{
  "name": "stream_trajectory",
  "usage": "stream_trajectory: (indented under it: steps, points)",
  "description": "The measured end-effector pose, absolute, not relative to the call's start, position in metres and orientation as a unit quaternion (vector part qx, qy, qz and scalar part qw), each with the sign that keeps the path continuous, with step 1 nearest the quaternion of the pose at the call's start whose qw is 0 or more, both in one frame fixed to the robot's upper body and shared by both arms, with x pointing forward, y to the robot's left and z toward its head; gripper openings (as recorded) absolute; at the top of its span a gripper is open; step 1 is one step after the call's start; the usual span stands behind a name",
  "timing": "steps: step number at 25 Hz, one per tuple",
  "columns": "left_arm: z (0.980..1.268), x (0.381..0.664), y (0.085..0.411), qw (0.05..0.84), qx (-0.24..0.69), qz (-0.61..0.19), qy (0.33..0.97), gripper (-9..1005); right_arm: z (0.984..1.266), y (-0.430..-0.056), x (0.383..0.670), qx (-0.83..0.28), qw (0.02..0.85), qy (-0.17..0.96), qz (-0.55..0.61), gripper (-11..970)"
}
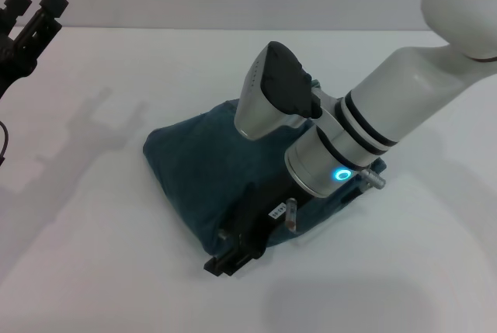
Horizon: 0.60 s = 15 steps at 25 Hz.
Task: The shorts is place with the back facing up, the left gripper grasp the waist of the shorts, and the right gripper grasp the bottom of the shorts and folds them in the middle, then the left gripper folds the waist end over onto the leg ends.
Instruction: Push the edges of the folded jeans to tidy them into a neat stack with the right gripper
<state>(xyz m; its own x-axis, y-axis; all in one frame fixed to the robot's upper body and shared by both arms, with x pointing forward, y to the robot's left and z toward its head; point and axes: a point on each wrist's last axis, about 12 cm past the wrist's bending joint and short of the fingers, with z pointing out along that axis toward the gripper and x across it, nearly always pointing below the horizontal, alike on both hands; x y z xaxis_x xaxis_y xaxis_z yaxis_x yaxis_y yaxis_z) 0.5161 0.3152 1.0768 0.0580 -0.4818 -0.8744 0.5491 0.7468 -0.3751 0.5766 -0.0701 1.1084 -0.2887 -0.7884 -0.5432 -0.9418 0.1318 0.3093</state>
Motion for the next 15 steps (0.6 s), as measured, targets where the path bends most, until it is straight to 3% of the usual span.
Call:
stream_trajectory:
  steps: [15]
  points:
    - [1.075, 0.516, 0.316, 0.723, 0.028, -0.354, 0.592, 843, 1.114, -0.056, 0.588, -0.571, 0.195, 0.743, 0.290, 630]
